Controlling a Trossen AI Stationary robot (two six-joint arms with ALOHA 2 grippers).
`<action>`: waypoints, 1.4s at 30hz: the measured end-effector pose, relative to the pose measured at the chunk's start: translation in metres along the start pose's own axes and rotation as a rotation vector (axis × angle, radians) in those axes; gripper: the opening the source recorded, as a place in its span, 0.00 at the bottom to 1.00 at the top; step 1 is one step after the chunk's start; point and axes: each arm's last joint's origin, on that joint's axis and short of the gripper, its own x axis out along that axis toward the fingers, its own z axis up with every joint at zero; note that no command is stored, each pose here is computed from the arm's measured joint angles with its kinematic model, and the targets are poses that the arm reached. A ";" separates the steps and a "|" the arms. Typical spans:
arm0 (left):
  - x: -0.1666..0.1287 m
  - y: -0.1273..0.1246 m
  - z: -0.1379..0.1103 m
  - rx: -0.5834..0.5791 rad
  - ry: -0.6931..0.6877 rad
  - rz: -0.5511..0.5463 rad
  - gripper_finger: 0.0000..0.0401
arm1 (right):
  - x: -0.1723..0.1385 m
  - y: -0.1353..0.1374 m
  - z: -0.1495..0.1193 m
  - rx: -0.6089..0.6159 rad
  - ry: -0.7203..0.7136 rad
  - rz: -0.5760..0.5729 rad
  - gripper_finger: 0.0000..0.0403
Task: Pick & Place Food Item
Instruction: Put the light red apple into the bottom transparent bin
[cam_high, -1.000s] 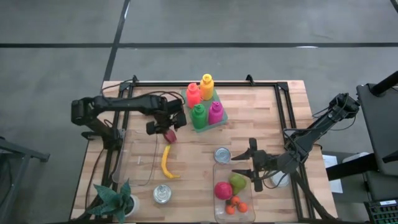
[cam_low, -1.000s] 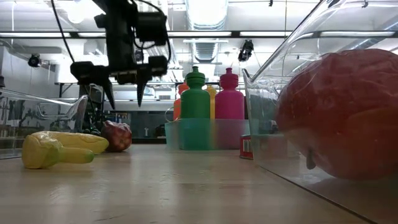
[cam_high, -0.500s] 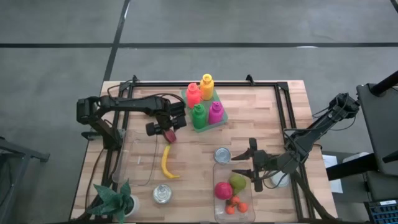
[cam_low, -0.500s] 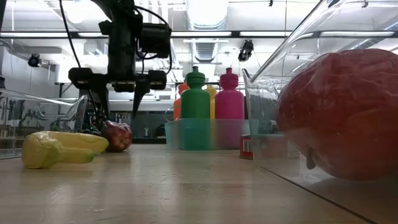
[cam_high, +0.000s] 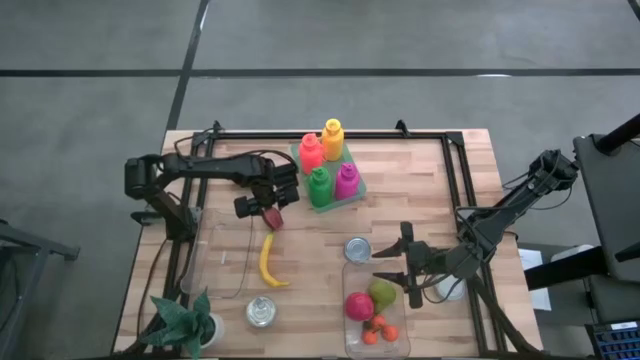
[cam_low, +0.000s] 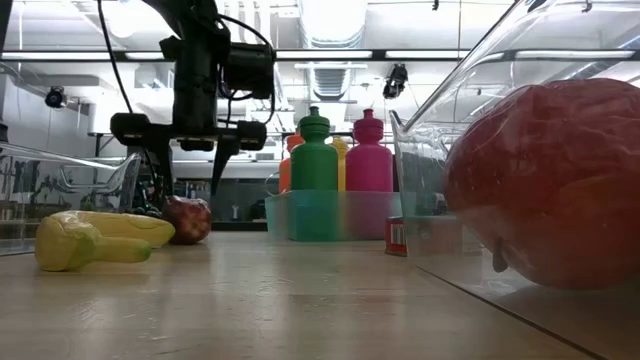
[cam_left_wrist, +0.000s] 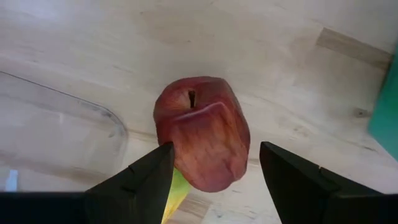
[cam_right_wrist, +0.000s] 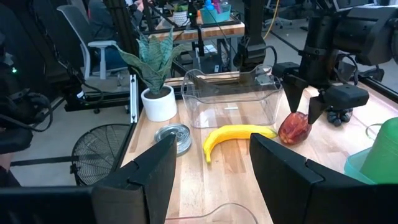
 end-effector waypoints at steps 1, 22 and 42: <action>0.001 -0.001 0.000 0.000 0.000 0.000 0.60 | 0.000 0.000 0.000 0.000 0.000 0.000 0.50; 0.008 -0.023 0.003 0.066 0.009 -0.085 0.60 | 0.000 0.000 0.000 0.000 0.000 -0.001 0.50; -0.024 -0.029 -0.017 0.158 0.042 -0.129 0.60 | 0.000 0.000 0.000 0.000 0.000 0.000 0.50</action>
